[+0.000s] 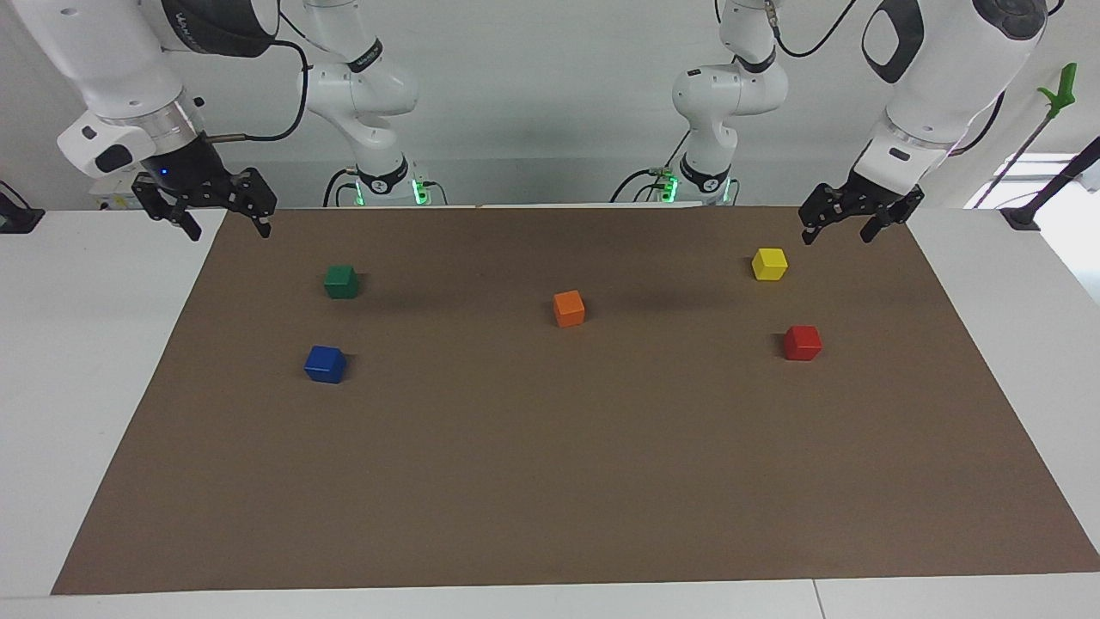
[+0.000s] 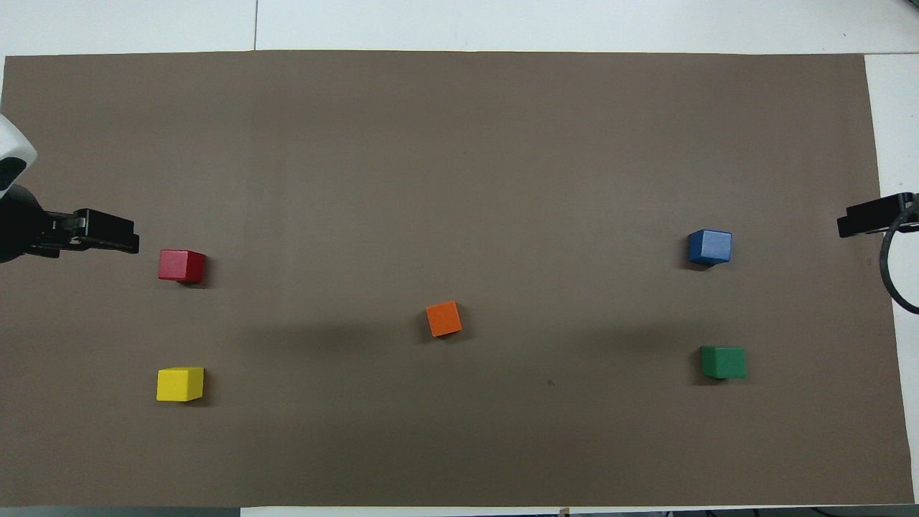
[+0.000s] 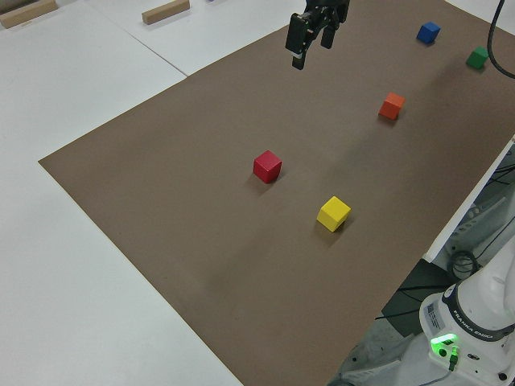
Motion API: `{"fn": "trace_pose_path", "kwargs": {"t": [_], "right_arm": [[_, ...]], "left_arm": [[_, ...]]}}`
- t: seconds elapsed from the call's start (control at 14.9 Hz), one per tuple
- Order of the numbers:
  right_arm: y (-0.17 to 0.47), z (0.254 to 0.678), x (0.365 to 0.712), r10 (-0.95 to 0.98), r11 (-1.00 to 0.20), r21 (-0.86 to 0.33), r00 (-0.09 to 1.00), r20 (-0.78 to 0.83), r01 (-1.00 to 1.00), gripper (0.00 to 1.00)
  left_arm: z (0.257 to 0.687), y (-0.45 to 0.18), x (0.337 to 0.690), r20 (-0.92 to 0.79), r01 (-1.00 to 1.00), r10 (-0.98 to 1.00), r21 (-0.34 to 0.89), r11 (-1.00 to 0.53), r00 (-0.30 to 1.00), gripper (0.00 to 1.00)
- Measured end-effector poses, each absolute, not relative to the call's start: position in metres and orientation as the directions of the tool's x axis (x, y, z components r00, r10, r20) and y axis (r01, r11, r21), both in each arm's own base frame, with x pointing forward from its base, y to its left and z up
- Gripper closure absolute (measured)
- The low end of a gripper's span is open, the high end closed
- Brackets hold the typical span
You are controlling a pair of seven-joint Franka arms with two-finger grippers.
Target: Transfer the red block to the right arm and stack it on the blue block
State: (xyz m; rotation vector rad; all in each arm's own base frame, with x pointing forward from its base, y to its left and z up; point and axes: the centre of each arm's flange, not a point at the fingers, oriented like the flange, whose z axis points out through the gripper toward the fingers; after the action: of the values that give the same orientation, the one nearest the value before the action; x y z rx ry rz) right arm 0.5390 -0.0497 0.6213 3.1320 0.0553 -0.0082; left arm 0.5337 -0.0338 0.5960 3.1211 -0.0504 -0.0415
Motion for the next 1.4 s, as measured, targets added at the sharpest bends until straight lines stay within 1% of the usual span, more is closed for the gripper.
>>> {"fn": "trace_pose_path", "kwargs": {"t": [0.6,0.74,0.87,1.0,1.14,1.4], "right_arm": [[-0.050,0.621,0.539,0.035,-0.999,0.009,0.999,-0.005,0.035,0.00],[-0.049,0.621,0.539,0.036,-0.999,0.009,0.999,-0.005,0.037,0.00],[-0.049,0.621,0.539,0.037,-0.999,0.009,0.999,-0.005,0.037,0.00],[-0.049,0.621,0.539,0.036,-0.999,0.009,0.999,-0.005,0.036,0.00],[-0.049,0.621,0.539,0.041,-0.999,0.009,0.999,-0.005,0.041,0.00],[-0.053,0.620,0.538,0.095,-0.995,0.004,0.995,-0.010,0.095,0.00]], "left_arm": [[0.596,-0.027,0.534,-0.026,-0.020,-0.020,0.021,-1.000,0.999,0.00],[0.597,-0.017,0.536,-0.015,-0.007,-0.008,0.021,-1.000,1.000,0.00],[0.594,0.004,0.538,-0.001,-0.039,-0.039,0.022,-0.999,0.999,0.00],[0.581,0.029,0.539,0.011,-0.063,-0.063,0.020,-0.998,0.998,0.00],[0.559,0.044,0.542,0.027,-0.083,-0.083,0.017,-0.996,0.996,0.00],[0.502,0.039,0.544,0.035,-0.099,-0.099,0.015,-0.995,0.995,0.00]]}}
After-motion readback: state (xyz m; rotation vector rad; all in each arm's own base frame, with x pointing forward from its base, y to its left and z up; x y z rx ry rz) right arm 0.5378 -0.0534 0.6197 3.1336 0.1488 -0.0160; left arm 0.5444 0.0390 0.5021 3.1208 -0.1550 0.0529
